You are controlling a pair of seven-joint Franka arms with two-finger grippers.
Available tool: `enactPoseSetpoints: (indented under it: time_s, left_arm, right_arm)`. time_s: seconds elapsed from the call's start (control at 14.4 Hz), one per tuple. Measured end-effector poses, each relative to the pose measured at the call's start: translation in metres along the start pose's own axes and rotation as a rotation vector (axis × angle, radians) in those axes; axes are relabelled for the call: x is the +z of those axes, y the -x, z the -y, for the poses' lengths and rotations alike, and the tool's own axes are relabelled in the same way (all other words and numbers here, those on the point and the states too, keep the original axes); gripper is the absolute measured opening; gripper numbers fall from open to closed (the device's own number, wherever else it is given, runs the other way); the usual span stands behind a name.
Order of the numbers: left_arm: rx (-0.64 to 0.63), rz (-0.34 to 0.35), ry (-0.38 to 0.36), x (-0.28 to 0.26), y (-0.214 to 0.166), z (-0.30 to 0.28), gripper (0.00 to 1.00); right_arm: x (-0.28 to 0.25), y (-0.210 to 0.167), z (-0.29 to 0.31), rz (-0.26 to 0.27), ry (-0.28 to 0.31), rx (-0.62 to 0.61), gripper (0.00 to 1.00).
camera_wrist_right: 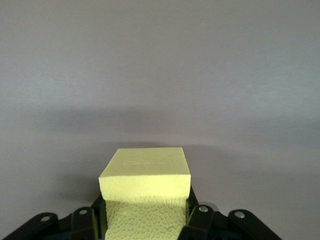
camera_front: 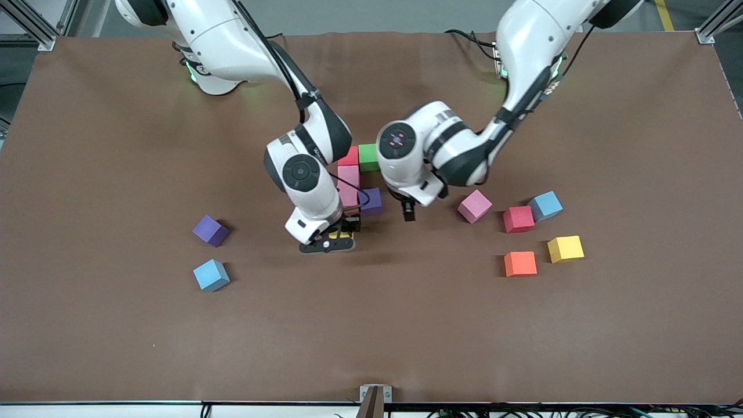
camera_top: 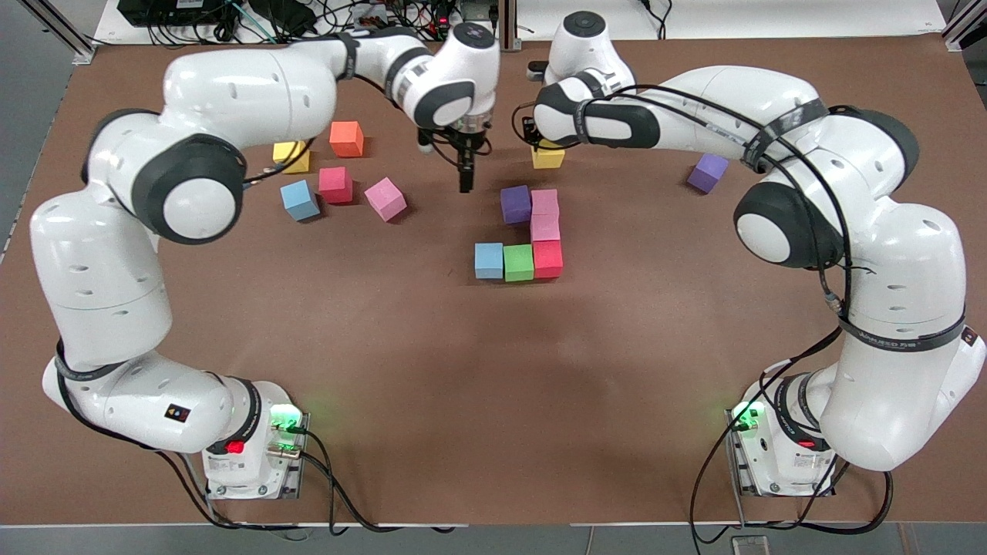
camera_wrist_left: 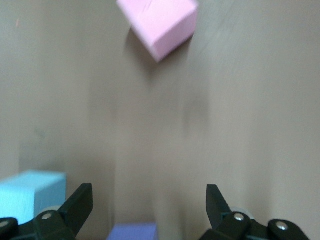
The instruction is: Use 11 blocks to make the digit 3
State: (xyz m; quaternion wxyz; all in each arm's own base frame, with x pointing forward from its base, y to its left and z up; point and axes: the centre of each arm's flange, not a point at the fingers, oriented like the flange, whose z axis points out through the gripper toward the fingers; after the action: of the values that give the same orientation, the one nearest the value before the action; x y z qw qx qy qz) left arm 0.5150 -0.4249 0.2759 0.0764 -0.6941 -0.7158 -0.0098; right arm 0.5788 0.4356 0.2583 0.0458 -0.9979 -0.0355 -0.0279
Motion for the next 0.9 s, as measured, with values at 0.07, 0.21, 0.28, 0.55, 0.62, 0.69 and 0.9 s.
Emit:
enactPoseSetpoints:
  time_s: [0.07,0.21,0.28,0.55,0.62,0.69,0.9]
  left_arm:
    - [0.027,-0.001,-0.017,0.006,-0.020,-0.008,1.00]
    - [0.100,0.006,-0.032,0.018,-0.054,-0.016,1.00]
    - [0.142,0.009,-0.031,0.023,-0.068,-0.018,1.00]
    - [0.351,0.024,-0.011,0.042,-0.107,-0.012,1.00]
    - [0.413,0.025,-0.007,0.046,-0.113,-0.009,1.00]
    - [0.469,0.023,-0.003,0.049,-0.118,-0.007,1.00]
    - [0.583,0.003,0.012,0.051,-0.135,-0.012,1.00]
  right_arm:
    - [0.005,0.003,0.011,0.005,0.002,0.004,0.58]
    - [0.014,0.011,0.036,0.038,0.019,0.000,0.58]
    - [0.017,0.014,0.048,0.054,0.029,-0.007,0.58]
    - [0.029,0.019,0.071,0.065,0.038,-0.016,0.58]
    - [0.030,0.019,0.072,0.064,0.038,-0.017,0.58]
    - [0.030,0.020,0.073,0.066,0.039,-0.019,0.58]
    - [0.028,0.021,0.077,0.068,0.040,-0.025,0.58]
